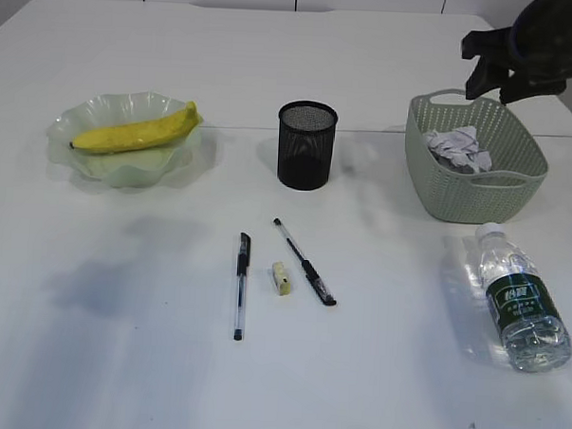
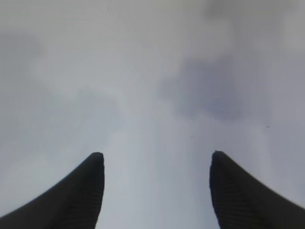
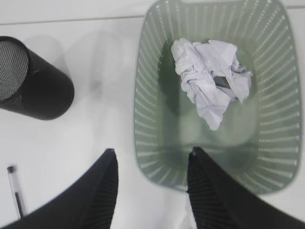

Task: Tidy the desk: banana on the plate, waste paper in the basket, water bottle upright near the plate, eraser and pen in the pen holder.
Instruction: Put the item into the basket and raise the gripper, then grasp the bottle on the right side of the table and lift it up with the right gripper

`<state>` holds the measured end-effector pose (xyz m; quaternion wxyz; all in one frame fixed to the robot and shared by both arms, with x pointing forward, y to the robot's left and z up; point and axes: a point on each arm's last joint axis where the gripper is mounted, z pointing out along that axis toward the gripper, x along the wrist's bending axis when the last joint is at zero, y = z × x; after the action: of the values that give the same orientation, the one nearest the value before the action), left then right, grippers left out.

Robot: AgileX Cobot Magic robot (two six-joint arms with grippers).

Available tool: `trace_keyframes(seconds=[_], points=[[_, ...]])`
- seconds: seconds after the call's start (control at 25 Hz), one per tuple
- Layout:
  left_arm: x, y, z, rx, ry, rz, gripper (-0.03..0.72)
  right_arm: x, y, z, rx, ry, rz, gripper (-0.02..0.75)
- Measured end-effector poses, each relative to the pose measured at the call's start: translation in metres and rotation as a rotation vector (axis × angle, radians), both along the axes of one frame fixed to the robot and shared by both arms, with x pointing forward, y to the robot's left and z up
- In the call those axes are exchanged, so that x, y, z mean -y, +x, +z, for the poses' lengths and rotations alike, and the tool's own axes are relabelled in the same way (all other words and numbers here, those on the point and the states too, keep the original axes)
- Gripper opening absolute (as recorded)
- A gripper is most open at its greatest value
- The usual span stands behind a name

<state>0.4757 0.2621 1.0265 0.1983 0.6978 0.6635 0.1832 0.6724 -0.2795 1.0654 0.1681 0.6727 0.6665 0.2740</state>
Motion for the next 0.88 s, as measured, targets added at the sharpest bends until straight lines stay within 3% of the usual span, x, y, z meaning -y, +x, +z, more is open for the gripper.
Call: trace_keyframes(seconds=[0.56,0.68,0.88], points=[[-0.002,-0.005,-0.003,-0.060,0.031,0.000,0.484,0.006,-0.073,0.067,-0.165,-0.082,0.025,0.361],[-0.002,-0.006,-0.004,-0.080,0.025,0.006,0.484,0.006,-0.084,0.066,-0.209,-0.082,0.028,0.361],[-0.003,-0.009,-0.005,-0.108,0.034,-0.005,0.484,0.007,-0.095,0.033,-0.345,-0.087,0.034,0.361]])
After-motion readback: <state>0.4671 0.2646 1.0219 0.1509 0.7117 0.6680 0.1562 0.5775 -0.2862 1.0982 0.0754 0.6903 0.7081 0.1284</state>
